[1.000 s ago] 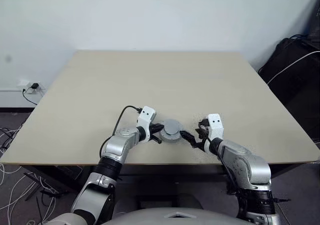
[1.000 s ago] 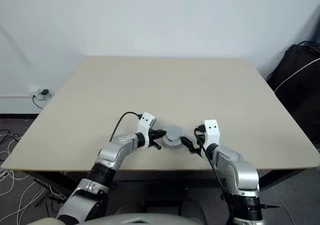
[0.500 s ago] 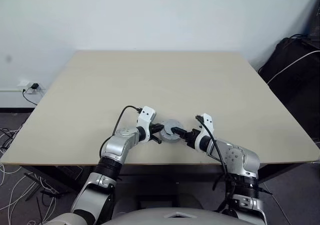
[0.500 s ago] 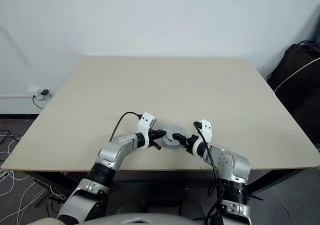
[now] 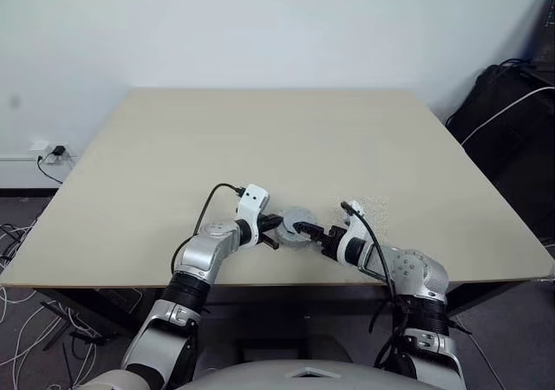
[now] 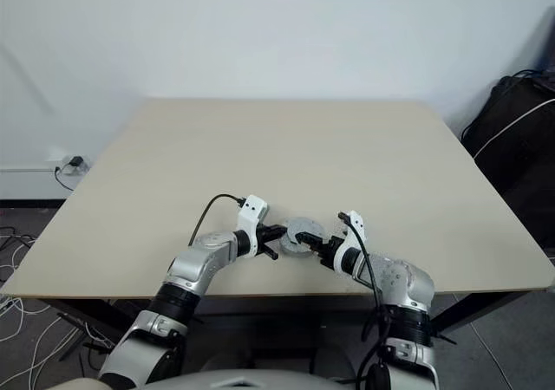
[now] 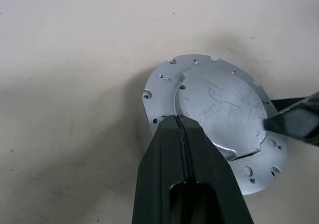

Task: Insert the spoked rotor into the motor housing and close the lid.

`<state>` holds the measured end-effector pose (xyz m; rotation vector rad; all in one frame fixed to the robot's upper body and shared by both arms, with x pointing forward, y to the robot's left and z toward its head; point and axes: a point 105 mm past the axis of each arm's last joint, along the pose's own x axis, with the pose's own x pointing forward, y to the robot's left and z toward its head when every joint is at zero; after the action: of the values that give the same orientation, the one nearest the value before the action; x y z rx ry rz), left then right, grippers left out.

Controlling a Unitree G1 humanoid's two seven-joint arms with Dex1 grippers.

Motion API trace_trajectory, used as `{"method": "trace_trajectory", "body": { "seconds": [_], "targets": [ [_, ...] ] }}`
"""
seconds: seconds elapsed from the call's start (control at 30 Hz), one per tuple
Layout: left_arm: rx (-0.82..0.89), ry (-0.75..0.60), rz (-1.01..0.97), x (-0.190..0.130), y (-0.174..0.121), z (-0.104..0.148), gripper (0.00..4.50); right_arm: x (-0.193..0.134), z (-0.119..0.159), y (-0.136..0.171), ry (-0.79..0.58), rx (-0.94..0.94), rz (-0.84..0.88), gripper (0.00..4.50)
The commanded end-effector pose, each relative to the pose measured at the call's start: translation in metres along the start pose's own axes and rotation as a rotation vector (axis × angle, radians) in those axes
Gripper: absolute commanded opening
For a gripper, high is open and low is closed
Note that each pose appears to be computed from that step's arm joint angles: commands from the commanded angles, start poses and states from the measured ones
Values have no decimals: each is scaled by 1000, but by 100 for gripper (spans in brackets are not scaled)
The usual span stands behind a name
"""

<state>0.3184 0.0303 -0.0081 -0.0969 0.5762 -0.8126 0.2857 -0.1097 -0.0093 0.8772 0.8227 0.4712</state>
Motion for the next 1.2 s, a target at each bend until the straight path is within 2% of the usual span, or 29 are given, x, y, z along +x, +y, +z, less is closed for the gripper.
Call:
{"method": "trace_trajectory", "body": {
  "seconds": [0.03,0.2,0.47,0.57,0.77,0.87,1.2],
  "targets": [
    [-18,61,-45,5,-12,-17,0,12,0,39,4,101,237,448],
    [-19,58,-42,4,-11,-17,0,12,7,48,-53,172,309,448],
    [-23,58,-42,3,-12,-18,0,12,4,47,-77,196,298,448],
    [-25,58,-42,3,-12,-19,0,11,3,47,-82,201,296,391],
    [-27,58,-40,2,-12,-20,0,3,4,47,-109,211,311,201],
    [-29,56,-35,2,-11,-20,0,0,1,46,-102,209,305,128],
    [-34,55,-31,0,-10,-21,0,-1,-14,35,-60,218,235,128]
  ]
}}
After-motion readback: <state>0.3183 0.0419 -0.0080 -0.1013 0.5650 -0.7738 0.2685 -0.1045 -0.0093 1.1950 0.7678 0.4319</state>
